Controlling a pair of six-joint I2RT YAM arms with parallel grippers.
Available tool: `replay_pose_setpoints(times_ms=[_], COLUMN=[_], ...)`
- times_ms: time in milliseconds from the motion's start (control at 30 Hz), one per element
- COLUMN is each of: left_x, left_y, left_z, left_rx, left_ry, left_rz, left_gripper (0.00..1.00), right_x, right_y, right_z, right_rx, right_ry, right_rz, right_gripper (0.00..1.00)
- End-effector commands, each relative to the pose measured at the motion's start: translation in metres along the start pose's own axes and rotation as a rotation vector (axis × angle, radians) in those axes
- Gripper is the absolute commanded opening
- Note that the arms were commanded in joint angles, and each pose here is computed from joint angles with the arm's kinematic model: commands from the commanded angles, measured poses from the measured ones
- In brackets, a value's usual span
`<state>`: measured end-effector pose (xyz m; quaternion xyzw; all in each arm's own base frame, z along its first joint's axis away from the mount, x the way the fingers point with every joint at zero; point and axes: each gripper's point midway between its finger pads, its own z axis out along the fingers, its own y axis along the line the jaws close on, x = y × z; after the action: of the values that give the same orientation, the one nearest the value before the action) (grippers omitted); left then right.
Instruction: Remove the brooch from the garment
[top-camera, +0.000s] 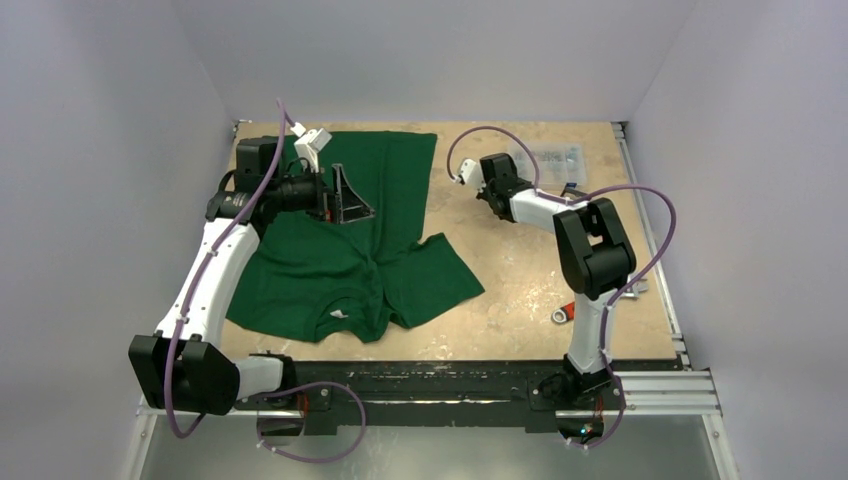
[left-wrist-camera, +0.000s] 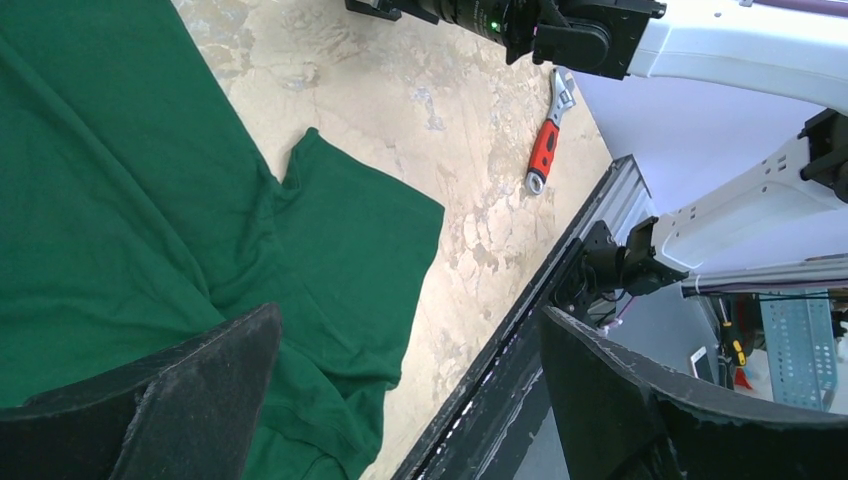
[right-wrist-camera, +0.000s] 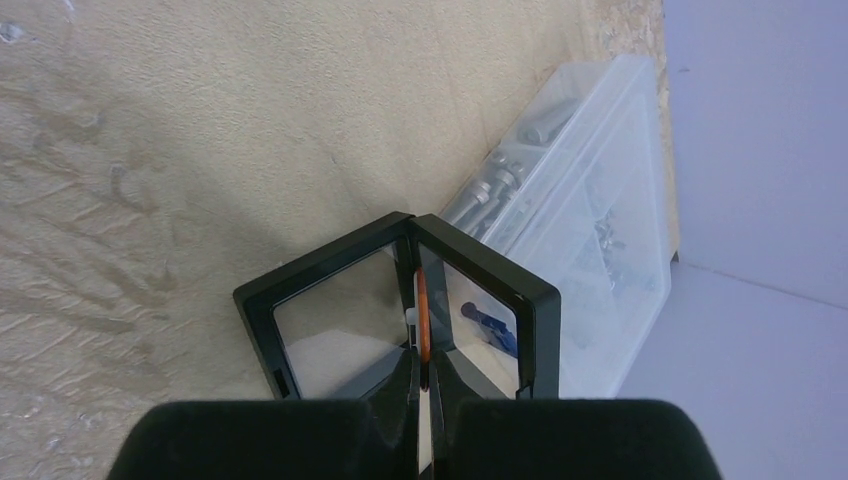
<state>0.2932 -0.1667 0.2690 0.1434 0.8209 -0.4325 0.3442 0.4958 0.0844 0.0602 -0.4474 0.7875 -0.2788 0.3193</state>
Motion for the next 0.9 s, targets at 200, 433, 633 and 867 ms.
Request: replay_pose_setpoints(times_ms=[200, 433, 633, 867], left_x=[-0.013, -0.014, -0.013, -0.013], left_y=[-0.008, -0.008, -0.007, -0.008], left_z=[-0.003, -0.002, -0.001, -0.002], left_rx=[0.025, 0.028, 0.032, 0.036], left_ry=[-0.035, -0.036, -0.032, -0.031], left_rz=[0.037, 0.039, 0.033, 0.032], left_gripper=[1.00, 1.00, 1.00, 1.00], right_x=[-0.002, -0.001, -0.005, -0.009], right_y=[0.000, 0.007, 0.007, 0.000], right_z=[0.006, 0.006, 0.000, -0.010], right_rx=[-0.015, -0.049, -0.073, -0.084], right_ry=[-0.010, -0.010, -0.021, -0.032], right_rz=[0.004, 0.002, 0.030, 0.063], right_gripper=[0.04, 0.14, 0.24, 0.36])
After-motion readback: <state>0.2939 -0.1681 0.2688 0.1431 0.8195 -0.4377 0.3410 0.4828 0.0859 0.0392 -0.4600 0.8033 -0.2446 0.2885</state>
